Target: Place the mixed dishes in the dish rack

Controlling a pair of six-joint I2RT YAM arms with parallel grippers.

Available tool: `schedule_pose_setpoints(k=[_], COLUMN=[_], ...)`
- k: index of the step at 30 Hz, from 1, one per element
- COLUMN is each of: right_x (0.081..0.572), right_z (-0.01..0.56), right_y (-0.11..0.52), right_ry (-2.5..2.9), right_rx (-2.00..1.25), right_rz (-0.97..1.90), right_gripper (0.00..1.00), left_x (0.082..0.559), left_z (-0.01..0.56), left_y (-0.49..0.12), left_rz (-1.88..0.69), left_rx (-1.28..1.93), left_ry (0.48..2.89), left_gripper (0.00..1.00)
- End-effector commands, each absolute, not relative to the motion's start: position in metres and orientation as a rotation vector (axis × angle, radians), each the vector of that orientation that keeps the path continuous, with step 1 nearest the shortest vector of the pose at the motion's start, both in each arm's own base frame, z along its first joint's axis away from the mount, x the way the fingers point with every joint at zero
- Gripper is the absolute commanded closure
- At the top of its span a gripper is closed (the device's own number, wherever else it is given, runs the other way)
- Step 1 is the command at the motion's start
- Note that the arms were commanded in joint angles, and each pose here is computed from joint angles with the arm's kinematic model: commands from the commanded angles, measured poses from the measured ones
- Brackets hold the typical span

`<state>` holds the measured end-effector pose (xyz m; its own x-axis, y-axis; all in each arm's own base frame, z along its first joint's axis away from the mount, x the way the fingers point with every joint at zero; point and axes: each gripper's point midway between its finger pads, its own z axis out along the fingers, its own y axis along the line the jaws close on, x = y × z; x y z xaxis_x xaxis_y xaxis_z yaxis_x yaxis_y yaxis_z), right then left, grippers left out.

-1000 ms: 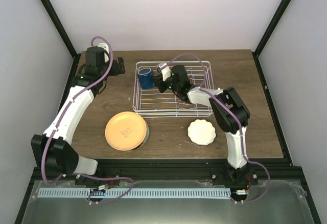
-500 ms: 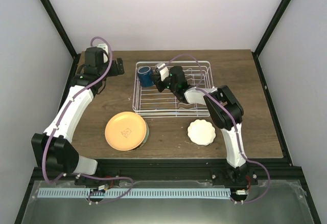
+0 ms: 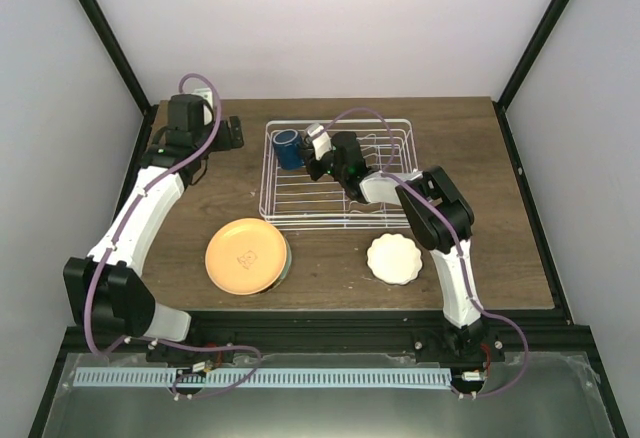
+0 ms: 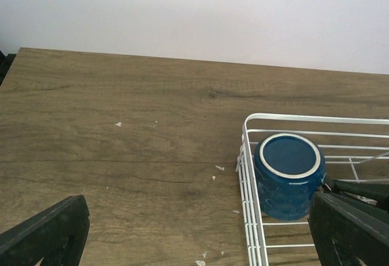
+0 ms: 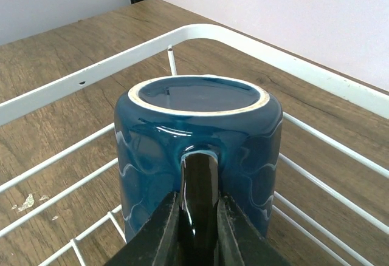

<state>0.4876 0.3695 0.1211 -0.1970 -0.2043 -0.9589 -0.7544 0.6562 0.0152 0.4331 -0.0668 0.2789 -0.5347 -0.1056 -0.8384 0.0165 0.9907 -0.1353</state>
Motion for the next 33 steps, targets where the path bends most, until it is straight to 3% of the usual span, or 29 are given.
schedule_pose_setpoints(k=[1, 14, 22, 27, 33], right_x=[0.494, 0.468, 0.414, 0.4, 0.427], right_z=[0.168, 0.163, 0.168, 0.199, 0.248], right_y=[0.376, 0.375, 0.363, 0.336, 0.272], right_ry=[1.617, 1.692, 1.768, 1.819, 1.894], right_rx=[-0.781, -0.868, -0.978, -0.855, -0.416], right_rz=[0.577, 0.61, 0.631, 0.592, 0.542], right_gripper=[0.79, 0.56, 0.43, 0.43, 0.4], left_x=[0.435, 0.435, 0.432, 0.427, 0.412], left_z=[0.268, 0.263, 0.263, 0.264, 0.256], left_y=[-0.067, -0.069, -0.082, -0.089, -0.124], left_rz=[-0.161, -0.177, -0.23, -0.262, -0.268], left_rx=[-0.06, -0.053, 0.045, 0.094, 0.275], left_ry=[2.155, 2.166, 2.184, 2.19, 2.225], left_gripper=[0.0, 0.0, 0.0, 0.0, 0.0])
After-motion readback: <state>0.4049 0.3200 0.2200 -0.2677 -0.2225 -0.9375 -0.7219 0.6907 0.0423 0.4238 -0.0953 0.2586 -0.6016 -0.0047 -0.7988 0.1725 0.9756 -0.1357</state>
